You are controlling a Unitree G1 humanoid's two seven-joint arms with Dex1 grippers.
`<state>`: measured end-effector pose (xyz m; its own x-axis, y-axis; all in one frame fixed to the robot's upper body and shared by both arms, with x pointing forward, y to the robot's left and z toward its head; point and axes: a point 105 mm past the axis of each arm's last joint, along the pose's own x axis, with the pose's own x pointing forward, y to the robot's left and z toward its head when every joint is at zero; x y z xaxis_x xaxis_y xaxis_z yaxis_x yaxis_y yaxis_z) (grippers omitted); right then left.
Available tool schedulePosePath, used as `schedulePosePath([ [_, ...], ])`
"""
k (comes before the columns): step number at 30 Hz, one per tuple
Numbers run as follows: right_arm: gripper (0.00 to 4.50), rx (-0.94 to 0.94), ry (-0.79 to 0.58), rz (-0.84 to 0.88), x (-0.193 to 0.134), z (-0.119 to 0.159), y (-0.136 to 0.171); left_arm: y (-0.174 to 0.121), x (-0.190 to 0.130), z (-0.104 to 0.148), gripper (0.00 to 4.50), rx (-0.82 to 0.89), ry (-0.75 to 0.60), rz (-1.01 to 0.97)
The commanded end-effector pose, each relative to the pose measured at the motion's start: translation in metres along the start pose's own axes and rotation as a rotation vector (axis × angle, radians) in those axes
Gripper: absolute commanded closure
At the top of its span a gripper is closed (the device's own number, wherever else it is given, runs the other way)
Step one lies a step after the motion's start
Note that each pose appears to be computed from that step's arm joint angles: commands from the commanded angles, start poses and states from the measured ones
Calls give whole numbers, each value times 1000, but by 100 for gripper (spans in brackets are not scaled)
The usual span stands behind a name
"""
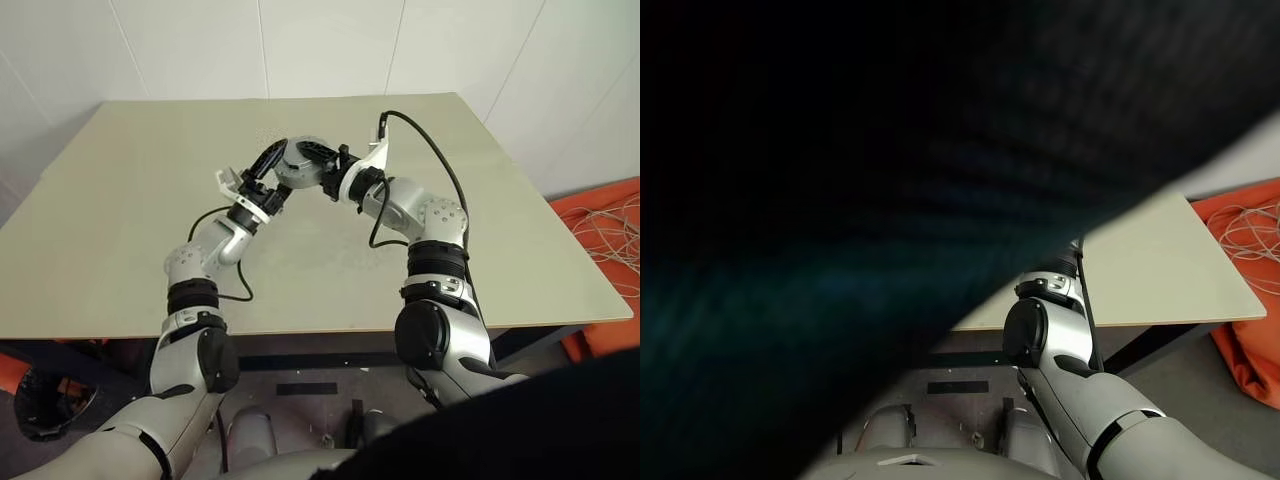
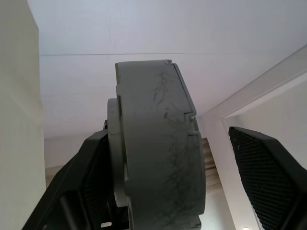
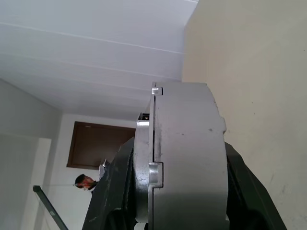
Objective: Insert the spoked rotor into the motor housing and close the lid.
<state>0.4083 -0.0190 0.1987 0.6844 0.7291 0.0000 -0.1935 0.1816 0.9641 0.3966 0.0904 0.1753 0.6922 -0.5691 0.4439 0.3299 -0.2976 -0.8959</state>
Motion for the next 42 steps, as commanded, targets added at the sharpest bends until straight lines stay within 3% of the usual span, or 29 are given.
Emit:
schedulePosePath([
  [1,242,-46,-36,121,-4,8,33,-13,11,-3,65,37,22,-38],
  [5,242,-50,-44,115,-4,10,32,-11,9,0,82,58,8,-24],
  [11,242,-53,-47,109,-4,11,31,-12,7,0,245,60,8,-34],
  [33,242,-128,-61,59,-3,12,18,-11,3,0,246,60,8,-26],
  [40,13,-188,-87,25,-2,15,12,-11,2,1,246,67,6,-26],
  [42,3,-207,-107,11,-2,18,11,-11,2,1,246,68,6,-27],
])
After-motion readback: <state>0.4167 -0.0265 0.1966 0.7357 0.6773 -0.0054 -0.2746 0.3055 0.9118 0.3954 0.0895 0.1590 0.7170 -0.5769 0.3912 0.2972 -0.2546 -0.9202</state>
